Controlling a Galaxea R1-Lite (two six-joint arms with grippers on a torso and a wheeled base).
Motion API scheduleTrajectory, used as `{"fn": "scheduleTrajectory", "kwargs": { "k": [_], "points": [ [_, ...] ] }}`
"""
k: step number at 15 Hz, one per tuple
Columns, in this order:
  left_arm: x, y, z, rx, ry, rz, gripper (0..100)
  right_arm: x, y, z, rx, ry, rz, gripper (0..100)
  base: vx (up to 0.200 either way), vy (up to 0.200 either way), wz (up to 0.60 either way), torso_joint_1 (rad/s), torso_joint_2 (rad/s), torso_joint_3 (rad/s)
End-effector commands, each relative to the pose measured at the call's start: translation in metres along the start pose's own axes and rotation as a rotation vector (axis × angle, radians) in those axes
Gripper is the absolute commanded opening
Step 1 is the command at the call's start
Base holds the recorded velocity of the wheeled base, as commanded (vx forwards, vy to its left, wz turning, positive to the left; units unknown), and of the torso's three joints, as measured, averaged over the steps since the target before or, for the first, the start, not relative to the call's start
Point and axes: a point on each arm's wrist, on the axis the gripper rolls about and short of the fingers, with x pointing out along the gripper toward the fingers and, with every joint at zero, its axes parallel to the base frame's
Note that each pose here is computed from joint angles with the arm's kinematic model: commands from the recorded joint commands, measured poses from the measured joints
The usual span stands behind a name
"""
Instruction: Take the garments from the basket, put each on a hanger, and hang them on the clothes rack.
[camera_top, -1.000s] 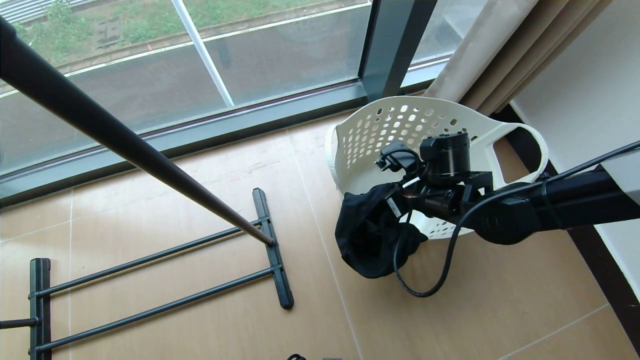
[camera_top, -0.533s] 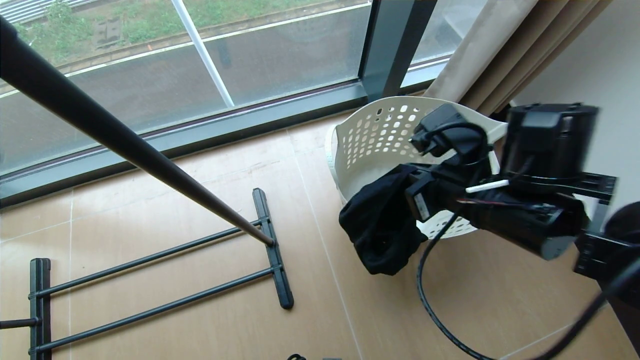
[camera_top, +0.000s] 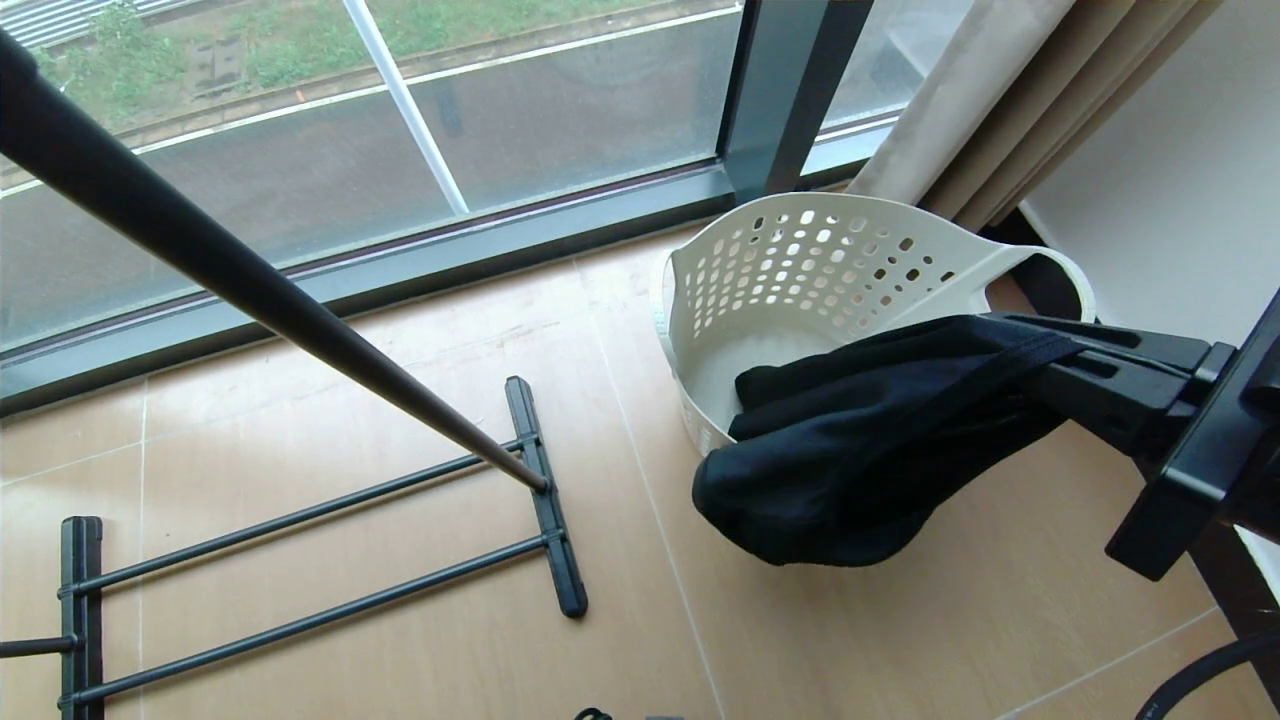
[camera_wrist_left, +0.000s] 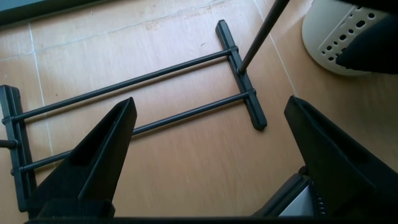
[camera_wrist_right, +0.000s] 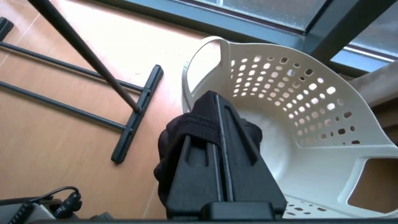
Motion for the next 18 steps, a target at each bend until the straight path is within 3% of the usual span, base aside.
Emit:
{"fn": "scheduleTrajectory", "kwargs": {
  "k": [1, 5, 18],
  "points": [
    [0.0002, 0.0, -0.0002, -0.001, 0.002, 0.0, 100, 0.0023, 0.0027, -0.0034, -0.005, 0.012, 0.008, 0, 0.0, 0.0, 0.0, 0.0, 0.0, 0.0],
    [0.0002, -0.0001, -0.0002, 0.0, 0.002, -0.004, 100, 0.0096, 0.0072, -0.0067, -0.014, 0.036, 0.018, 0, 0.0, 0.0, 0.0, 0.001, 0.0, 0.063],
    [0.0002, -0.0001, -0.0002, -0.003, 0.002, -0.004, 100, 0.01, 0.0074, -0.0079, -0.016, 0.041, 0.016, 0, 0.0, 0.0, 0.0, 0.002, 0.0, 0.2]
  ]
}}
